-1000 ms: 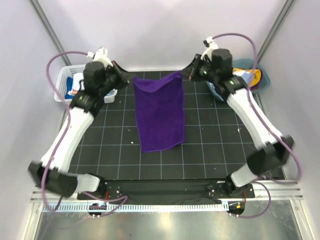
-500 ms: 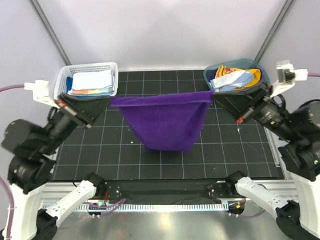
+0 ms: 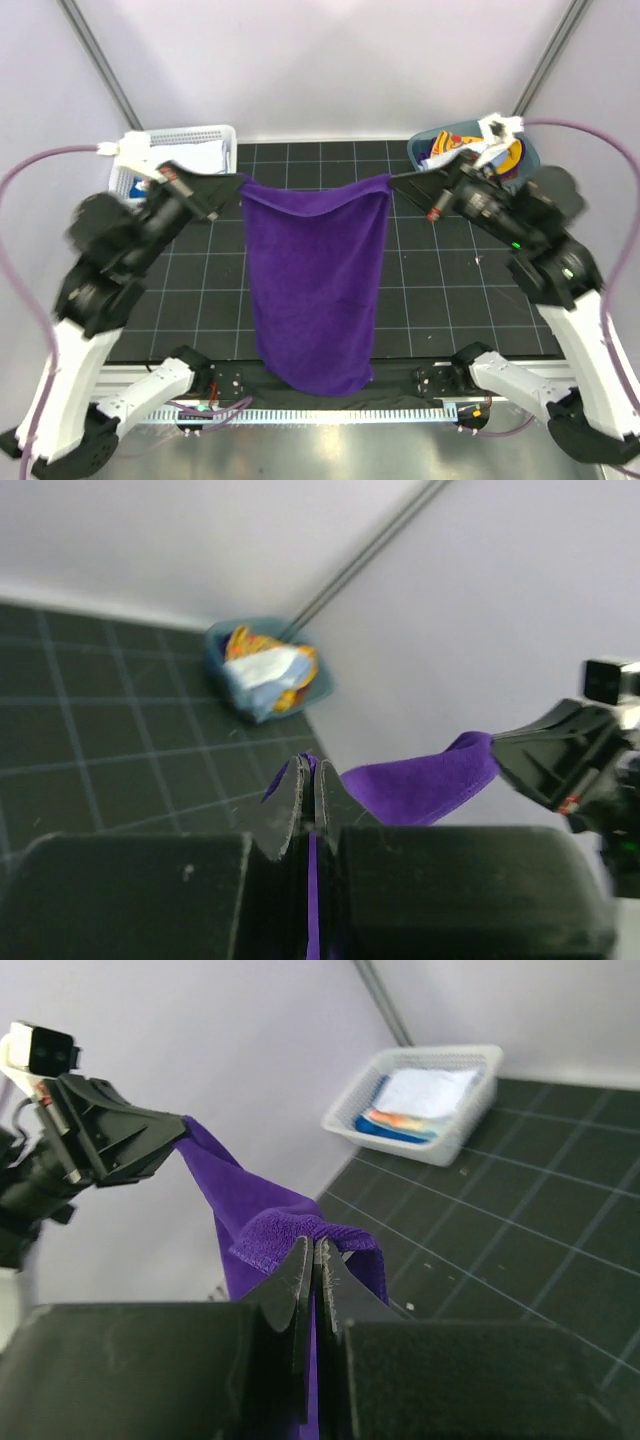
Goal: Fold and stack the towels
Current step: Flatten out the crumpled towel, then fold the towel
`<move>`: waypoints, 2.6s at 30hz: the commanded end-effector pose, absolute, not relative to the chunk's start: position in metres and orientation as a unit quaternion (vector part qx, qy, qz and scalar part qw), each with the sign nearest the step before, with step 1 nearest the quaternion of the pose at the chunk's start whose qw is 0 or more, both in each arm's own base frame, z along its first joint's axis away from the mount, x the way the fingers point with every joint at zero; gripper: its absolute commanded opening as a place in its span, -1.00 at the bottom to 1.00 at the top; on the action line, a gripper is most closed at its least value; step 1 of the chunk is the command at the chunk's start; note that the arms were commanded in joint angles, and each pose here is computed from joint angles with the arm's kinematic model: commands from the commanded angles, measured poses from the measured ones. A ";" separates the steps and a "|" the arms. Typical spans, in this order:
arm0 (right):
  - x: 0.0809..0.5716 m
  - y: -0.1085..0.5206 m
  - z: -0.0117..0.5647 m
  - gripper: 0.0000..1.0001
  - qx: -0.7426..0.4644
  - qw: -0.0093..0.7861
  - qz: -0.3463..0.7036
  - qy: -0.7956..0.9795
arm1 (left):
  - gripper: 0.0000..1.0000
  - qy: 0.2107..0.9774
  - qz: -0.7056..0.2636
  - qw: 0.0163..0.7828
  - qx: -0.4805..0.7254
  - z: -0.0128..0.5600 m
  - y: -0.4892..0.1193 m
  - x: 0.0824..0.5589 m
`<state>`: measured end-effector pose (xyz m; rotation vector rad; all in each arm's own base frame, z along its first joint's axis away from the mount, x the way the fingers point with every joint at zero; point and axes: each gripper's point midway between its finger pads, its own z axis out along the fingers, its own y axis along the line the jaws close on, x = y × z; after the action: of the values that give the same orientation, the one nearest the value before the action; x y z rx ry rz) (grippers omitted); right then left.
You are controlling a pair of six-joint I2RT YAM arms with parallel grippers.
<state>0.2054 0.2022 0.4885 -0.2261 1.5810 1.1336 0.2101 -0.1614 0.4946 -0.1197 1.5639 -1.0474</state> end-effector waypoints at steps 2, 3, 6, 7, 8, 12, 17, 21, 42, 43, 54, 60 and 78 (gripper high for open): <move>0.301 0.221 0.414 -0.98 -0.054 0.547 0.399 0.734 | -1.00 0.733 -0.362 0.569 -0.092 0.418 -0.174 0.295; 0.317 0.224 0.400 -0.98 -0.049 0.542 0.388 0.743 | -1.00 0.742 -0.353 0.562 -0.096 0.403 -0.176 0.308; 0.380 0.235 0.352 -0.98 -0.026 0.513 0.380 0.769 | -1.00 0.760 -0.341 0.541 -0.111 0.370 -0.176 0.365; 0.402 0.232 0.348 -0.98 -0.018 0.517 0.384 0.765 | -1.00 0.780 -0.319 0.523 -0.129 0.341 -0.168 0.398; 0.418 0.232 0.339 -0.98 -0.008 0.510 0.385 0.769 | -1.00 0.782 -0.315 0.520 -0.135 0.334 -0.165 0.412; 0.495 0.236 0.315 -0.98 0.014 0.498 0.387 0.776 | -1.00 0.799 -0.312 0.495 -0.141 0.296 -0.161 0.487; 0.564 0.239 0.240 -0.98 0.050 0.447 0.387 0.805 | -1.00 0.805 -0.324 0.474 -0.146 0.266 -0.161 0.557; 0.591 0.238 0.220 -0.95 0.067 0.443 0.388 0.805 | -1.00 0.818 -0.323 0.450 -0.154 0.227 -0.159 0.587; 0.619 0.216 0.217 -0.93 0.087 0.432 0.389 0.809 | -1.00 0.828 -0.328 0.424 -0.166 0.212 -0.150 0.622; 0.617 0.217 0.216 -0.93 0.087 0.429 0.391 0.810 | -1.00 0.830 -0.327 0.420 -0.168 0.209 -0.149 0.621; 0.556 0.216 0.166 -0.95 0.094 0.358 0.399 0.839 | -0.99 0.863 -0.314 0.343 -0.198 0.159 -0.151 0.562; 0.507 0.214 0.133 -0.95 0.099 0.318 0.392 0.857 | -0.99 0.877 -0.305 0.307 -0.211 0.138 -0.158 0.519; 0.403 0.200 0.097 -0.96 0.101 0.289 0.371 0.877 | -0.95 0.899 -0.268 0.271 -0.217 0.092 -0.168 0.403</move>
<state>0.4042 0.1971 0.0736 0.3379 2.4341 0.9774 0.3947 -0.1673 0.0623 -0.6127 2.5371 -0.6948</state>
